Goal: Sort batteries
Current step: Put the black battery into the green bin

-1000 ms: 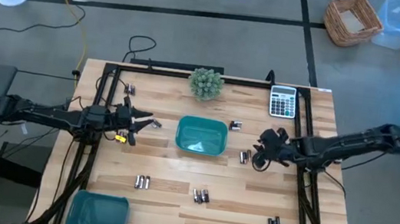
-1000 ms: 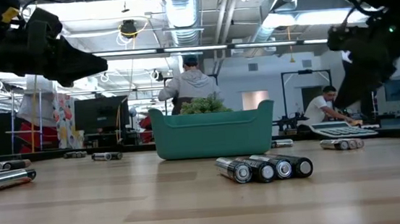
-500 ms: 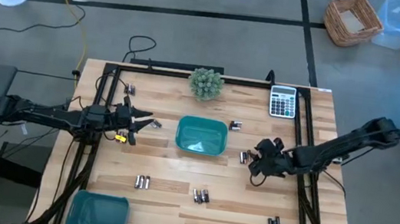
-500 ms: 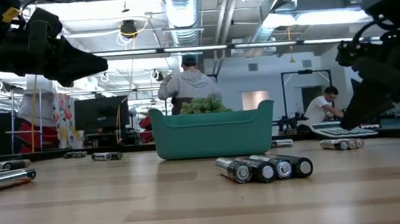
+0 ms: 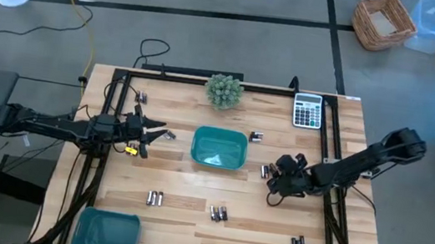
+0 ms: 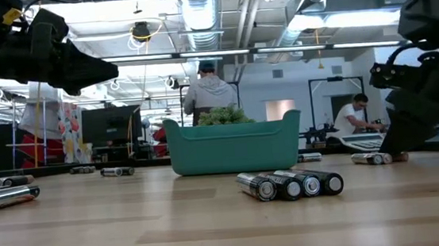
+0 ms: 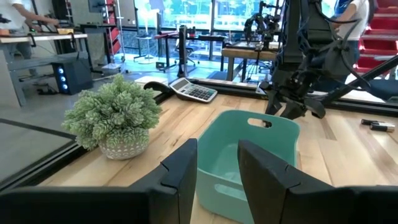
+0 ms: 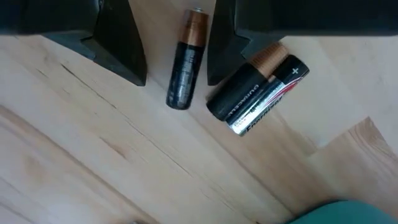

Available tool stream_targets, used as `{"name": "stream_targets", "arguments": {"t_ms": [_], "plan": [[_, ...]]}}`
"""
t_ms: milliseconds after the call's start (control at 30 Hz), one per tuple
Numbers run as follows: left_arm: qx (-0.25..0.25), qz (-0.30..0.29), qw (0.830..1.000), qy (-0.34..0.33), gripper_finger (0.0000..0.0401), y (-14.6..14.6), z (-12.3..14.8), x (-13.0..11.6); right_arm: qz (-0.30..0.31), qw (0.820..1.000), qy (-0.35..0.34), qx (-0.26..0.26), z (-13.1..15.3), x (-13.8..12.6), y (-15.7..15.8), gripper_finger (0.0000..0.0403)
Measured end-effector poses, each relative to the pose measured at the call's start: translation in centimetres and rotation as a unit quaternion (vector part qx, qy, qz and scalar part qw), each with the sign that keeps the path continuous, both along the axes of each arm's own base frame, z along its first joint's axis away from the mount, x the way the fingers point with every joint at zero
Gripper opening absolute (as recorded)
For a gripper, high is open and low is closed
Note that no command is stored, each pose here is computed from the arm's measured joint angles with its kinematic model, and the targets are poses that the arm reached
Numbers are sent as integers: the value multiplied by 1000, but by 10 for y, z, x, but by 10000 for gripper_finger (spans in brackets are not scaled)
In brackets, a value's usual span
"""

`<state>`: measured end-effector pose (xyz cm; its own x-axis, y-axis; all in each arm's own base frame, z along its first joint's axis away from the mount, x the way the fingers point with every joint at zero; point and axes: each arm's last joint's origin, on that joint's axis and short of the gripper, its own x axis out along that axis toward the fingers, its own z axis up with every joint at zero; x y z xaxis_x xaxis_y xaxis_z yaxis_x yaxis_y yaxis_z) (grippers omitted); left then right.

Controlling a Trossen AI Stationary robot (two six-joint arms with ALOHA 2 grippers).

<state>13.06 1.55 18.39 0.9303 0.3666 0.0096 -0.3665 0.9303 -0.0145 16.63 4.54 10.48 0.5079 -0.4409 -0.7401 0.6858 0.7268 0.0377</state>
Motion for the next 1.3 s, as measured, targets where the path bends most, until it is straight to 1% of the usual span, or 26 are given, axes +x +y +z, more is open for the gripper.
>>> {"name": "stream_targets", "arguments": {"t_ms": [133,233,300,500,567,767,867,1000,1200,1300], "plan": [[0,0,1000,0,112,0,0,0,-8,1000,6,-5,-3,1,0,184],[0,0,1000,1,112,0,0,0,-8,1000,11,-7,-5,1,0,163],[0,0,1000,1,112,0,0,0,-8,1000,13,-8,-6,1,0,140],[0,0,1000,2,112,0,0,0,-17,1000,17,-6,-6,1,-3,51],[0,0,1000,3,112,0,-1,0,-18,1000,19,-5,-6,1,-4,31],[0,0,1000,3,112,0,-1,0,-22,1000,19,-6,-6,1,-6,28],[0,0,1000,3,112,0,-1,0,-22,1000,8,-13,-4,1,-5,28],[0,0,1000,3,112,0,-1,0,-15,1000,-3,-18,2,-1,-6,26],[1,0,1000,3,112,0,-1,0,-8,999,-31,-38,13,-2,-7,24],[1,0,1000,3,112,0,-1,0,-2,997,-53,-50,22,-1,-9,32]]}}
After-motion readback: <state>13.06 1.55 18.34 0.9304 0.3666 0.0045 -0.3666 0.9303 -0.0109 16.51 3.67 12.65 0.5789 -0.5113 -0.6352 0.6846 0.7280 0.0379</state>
